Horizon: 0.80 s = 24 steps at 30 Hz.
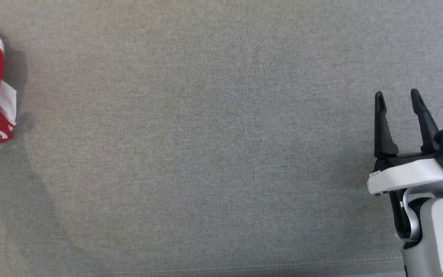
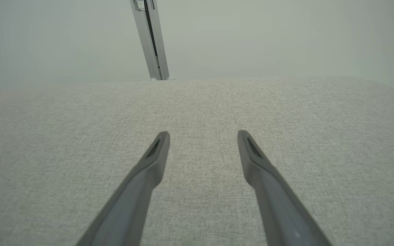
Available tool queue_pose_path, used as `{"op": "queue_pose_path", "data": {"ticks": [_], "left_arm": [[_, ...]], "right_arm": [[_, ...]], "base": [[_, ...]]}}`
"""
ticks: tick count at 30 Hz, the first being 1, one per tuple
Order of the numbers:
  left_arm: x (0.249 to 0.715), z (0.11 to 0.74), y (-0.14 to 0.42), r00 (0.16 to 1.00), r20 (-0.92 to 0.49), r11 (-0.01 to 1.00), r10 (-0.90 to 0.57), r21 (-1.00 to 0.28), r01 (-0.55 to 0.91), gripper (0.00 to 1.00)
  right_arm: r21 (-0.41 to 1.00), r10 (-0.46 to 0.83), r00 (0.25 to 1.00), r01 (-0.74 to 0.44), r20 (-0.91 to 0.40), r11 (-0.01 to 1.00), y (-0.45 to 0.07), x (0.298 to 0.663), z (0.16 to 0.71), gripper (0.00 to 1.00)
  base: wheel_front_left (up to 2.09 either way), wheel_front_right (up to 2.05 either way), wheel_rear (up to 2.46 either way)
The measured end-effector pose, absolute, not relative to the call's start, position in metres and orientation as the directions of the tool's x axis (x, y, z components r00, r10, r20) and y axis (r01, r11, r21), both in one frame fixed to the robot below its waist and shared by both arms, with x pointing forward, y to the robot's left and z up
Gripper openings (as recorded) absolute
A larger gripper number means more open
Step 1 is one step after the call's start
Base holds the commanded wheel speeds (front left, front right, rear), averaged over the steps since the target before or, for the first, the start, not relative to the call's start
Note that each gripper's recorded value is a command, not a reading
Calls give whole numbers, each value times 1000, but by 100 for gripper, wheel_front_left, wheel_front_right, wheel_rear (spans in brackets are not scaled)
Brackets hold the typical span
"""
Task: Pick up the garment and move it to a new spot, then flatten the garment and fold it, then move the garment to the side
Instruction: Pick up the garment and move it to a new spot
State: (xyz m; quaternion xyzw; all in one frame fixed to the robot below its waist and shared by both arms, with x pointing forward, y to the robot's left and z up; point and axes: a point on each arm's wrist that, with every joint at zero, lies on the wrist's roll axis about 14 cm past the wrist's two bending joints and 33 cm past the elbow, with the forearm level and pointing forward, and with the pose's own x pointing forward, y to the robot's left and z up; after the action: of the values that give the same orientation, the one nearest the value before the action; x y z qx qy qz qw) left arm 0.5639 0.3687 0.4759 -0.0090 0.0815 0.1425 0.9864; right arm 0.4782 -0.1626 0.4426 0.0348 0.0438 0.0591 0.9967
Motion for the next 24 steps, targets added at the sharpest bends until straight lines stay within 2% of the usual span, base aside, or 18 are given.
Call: {"op": "queue_pose_path", "data": {"ticks": [5, 6, 9, 13, 18, 24], "left_arm": [[579, 552, 355, 976, 36, 975, 217, 48, -218, 0], [586, 619, 329, 971, 198, 986, 131, 78, -149, 0], [588, 666, 300, 952, 301, 991, 54, 102, -88, 0], [589, 714, 241, 916, 391, 988, -85, 149, 28, 0], [575, 764, 149, 828, 488, 960, -277, 182, 214, 0], [555, 781, 47, 717, 516, 879, -468, 193, 435, 0]], "right_arm": [[91, 118, 991, -112, -63, 990, -162, 469, 452, 100], [104, 107, 993, -103, -39, 989, -164, 460, 462, 100], [114, 92, 995, -89, -22, 989, -168, 453, 468, 100], [123, 59, 998, -57, -14, 991, -179, 443, 472, 100], [136, -4, 1000, 5, -3, 991, -201, 428, 476, 100], [167, -85, 996, 84, -3, 982, -227, 410, 476, 100]], "base": [[0, 0, 0], [0, 0, 0], [0, 0, 0], [0, 0, 0], [0, 0, 0], [0, 0, 0]]}}
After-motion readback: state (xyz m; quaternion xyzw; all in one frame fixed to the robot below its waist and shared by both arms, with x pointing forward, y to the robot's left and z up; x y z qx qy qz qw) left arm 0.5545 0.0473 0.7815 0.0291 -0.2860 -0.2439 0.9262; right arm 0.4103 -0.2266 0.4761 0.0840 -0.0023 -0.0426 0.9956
